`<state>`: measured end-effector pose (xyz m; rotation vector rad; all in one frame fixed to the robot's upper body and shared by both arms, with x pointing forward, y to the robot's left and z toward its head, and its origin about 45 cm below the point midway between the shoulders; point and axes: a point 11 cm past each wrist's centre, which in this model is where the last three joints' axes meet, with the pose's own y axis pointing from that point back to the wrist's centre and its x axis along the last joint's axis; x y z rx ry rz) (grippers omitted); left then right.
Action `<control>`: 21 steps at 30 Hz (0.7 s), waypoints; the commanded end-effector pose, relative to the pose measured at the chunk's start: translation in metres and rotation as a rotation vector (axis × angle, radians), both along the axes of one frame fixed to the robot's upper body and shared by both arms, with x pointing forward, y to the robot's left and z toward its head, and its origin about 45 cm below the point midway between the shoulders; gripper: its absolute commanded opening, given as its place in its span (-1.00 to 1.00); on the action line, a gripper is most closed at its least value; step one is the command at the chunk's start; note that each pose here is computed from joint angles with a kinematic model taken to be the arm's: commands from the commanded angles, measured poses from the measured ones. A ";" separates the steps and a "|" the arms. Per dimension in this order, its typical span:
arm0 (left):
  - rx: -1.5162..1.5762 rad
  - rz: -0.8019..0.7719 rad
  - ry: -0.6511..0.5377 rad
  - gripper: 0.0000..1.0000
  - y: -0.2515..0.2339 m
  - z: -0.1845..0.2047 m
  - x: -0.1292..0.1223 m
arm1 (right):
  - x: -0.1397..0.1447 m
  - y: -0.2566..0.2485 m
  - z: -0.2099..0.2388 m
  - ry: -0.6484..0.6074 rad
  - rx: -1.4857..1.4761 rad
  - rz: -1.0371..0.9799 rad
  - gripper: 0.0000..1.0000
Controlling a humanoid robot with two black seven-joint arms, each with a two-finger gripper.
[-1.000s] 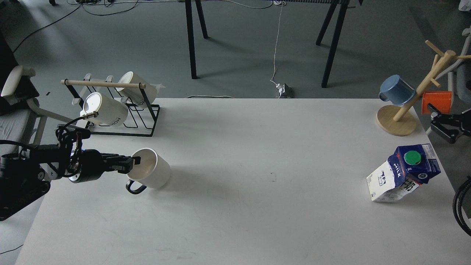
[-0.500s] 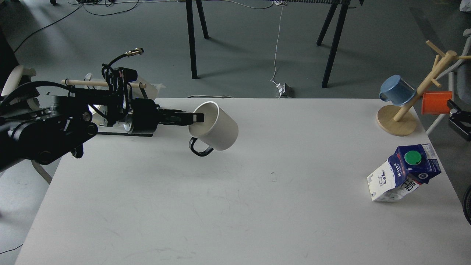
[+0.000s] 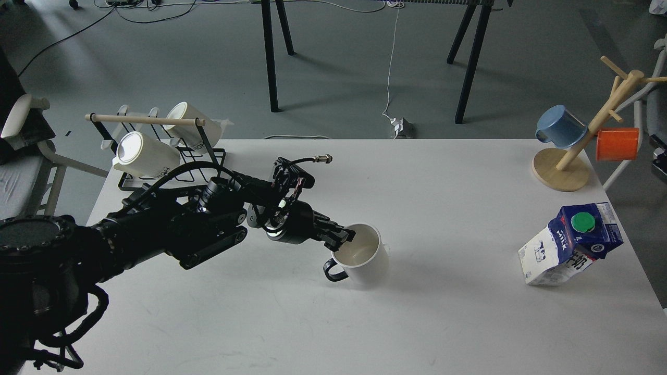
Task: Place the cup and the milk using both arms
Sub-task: 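Lift the white mug and carry it toward the table center, then lower the mug onto the table and open the left gripper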
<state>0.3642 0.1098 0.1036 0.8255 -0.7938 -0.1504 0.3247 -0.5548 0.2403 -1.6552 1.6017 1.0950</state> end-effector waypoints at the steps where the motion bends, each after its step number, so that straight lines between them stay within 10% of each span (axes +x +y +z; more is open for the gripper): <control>1: 0.005 0.009 0.007 -1.00 0.005 -0.004 -0.002 | 0.000 0.001 -0.001 0.002 0.001 0.001 0.96; 21: -0.009 0.117 0.107 0.05 0.042 0.007 0.004 | -0.002 0.002 -0.003 0.003 0.006 0.005 0.96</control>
